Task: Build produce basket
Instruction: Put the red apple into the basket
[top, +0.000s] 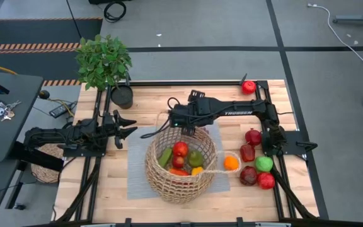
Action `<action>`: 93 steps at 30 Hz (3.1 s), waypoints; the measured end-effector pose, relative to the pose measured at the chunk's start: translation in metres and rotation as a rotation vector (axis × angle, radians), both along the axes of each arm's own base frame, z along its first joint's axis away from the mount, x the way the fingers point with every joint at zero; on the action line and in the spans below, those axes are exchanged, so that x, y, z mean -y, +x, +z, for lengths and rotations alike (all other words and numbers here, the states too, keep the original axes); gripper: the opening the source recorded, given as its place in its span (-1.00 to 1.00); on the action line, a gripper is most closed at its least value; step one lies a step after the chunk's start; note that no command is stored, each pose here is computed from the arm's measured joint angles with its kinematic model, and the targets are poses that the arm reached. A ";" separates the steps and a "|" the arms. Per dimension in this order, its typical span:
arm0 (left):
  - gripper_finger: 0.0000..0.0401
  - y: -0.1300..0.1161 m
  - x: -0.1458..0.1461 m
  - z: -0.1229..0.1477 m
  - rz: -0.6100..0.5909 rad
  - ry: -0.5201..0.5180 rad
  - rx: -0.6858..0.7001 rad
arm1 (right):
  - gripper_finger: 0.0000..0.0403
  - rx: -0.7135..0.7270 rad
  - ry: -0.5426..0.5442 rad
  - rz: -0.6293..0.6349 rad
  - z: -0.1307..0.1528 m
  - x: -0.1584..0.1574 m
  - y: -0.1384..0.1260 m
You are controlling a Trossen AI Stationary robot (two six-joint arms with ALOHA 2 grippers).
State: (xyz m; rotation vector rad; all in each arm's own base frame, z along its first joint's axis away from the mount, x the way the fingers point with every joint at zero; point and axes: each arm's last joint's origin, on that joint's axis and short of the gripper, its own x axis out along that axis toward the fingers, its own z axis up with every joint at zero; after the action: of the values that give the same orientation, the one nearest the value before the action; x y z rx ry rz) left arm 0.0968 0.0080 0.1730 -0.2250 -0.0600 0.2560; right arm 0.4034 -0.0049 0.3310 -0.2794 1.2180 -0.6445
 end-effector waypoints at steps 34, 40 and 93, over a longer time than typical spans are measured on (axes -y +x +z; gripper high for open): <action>-0.20 0.000 0.000 0.000 0.000 0.000 0.001 | 0.72 0.125 0.032 -0.732 -0.064 0.173 -0.181; -0.20 0.000 0.000 0.000 0.000 0.000 0.001 | 0.78 0.133 0.181 -0.864 -0.094 0.198 -0.216; -0.20 0.000 0.000 0.000 0.000 0.000 0.000 | 0.86 -0.052 0.260 -1.268 -0.153 0.294 -0.241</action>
State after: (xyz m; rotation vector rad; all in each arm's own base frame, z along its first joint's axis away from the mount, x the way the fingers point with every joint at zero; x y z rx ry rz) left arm 0.0968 0.0080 0.1731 -0.2249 -0.0605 0.2558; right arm 0.1627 -0.2986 0.1779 0.7804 1.4363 -1.5326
